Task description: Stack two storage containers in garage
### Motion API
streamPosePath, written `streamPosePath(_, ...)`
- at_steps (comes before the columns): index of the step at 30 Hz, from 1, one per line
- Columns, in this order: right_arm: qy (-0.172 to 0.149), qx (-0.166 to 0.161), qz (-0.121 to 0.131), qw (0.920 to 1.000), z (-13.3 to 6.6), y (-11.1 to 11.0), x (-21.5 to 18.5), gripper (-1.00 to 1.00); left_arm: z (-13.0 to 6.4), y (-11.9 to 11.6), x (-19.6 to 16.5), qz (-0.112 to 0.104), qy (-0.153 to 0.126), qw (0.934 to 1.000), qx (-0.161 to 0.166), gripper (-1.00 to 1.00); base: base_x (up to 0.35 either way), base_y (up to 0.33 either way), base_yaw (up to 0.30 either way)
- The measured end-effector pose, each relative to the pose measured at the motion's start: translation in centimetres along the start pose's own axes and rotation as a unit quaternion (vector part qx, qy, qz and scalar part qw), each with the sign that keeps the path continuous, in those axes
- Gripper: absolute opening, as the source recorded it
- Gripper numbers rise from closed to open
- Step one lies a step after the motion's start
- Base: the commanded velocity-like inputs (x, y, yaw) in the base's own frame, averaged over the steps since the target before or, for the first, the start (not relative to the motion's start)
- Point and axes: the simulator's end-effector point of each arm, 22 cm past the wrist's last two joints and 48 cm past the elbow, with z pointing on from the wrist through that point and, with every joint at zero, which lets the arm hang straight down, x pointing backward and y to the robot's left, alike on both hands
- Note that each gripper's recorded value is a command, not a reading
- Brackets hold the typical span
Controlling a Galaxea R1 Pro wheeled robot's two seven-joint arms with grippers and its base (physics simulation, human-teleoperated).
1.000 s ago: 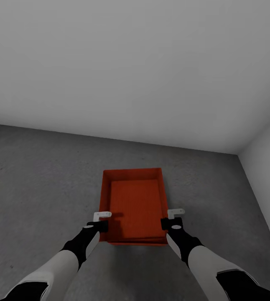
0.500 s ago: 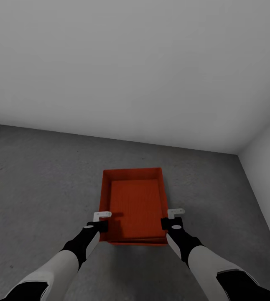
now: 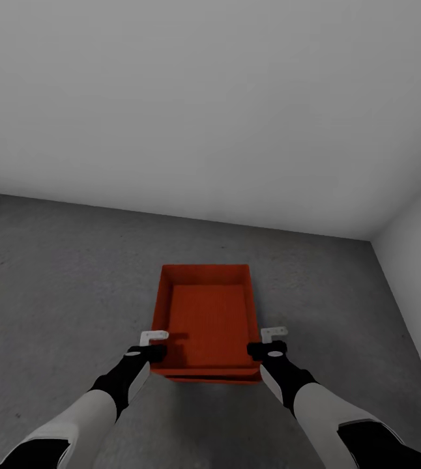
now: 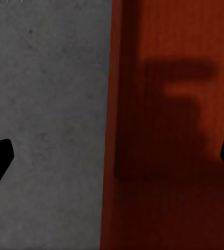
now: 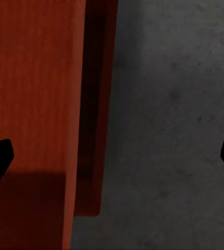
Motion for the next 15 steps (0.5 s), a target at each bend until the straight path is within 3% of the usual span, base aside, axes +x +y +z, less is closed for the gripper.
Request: streamPosePath(15,-0.002,0.002,0.000,1.0000,0.01,-0.14,-0.08,1.00,-0.04,0.04,-0.50,0.000,-0.006,1.0000,0.000,1.00,0.000,0.000,0.000)
